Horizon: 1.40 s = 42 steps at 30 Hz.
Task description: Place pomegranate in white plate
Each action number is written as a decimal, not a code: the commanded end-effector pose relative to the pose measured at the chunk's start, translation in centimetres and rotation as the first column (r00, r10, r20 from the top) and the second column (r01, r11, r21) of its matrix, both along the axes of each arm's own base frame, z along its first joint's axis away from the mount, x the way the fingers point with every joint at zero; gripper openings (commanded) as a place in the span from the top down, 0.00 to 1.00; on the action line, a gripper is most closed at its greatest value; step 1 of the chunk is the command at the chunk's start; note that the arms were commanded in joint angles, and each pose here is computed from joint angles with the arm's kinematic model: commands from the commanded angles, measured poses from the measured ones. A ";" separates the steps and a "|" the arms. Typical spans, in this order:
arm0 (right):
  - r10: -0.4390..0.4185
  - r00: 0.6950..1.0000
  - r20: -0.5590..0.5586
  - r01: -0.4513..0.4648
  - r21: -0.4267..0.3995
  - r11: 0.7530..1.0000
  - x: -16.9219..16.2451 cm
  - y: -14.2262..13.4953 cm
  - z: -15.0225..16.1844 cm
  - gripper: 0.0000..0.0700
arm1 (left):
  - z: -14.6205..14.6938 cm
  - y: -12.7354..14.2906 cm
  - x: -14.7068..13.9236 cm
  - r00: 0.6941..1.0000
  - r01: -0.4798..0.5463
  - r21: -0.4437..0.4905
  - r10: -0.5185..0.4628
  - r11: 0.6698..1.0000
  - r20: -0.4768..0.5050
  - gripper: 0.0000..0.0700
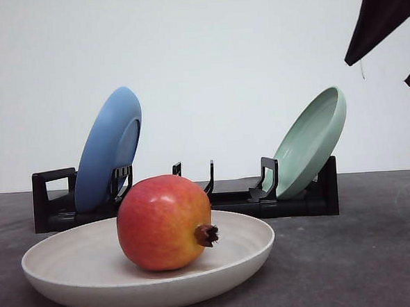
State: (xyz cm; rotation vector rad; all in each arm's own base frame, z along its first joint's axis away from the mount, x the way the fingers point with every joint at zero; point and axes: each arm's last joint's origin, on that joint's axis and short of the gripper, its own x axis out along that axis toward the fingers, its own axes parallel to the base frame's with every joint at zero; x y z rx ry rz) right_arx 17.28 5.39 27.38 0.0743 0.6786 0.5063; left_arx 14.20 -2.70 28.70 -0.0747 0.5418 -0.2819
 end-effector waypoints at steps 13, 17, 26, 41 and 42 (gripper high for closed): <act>0.008 1.000 0.012 -0.008 -0.012 1.000 0.1 0.1 0.1 0.97 | 0.1 0.0 0.0 1.000 -0.010 -0.010 0.009 1.000 -0.019 1.00; 0.008 1.000 0.012 -0.008 -0.012 1.000 0.1 0.1 0.1 0.97 | 0.1 0.0 0.0 1.000 -0.010 -0.010 0.010 1.000 -0.017 1.00; 0.008 1.000 0.012 -0.008 -0.012 1.000 0.1 0.1 0.1 0.97 | 0.1 0.0 0.0 1.000 -0.010 -0.010 0.010 1.000 -0.016 1.00; 0.008 1.000 0.013 -0.008 -0.012 1.000 0.1 0.1 0.1 0.97 | -5.1 1.2 -2.0 0.977 -0.059 0.033 0.051 0.998 0.206 1.00; 0.008 1.000 0.013 -0.008 -0.012 1.000 0.1 0.1 0.1 0.97 | -5.8 1.3 -2.3 0.970 -0.073 0.032 0.064 0.997 0.233 1.00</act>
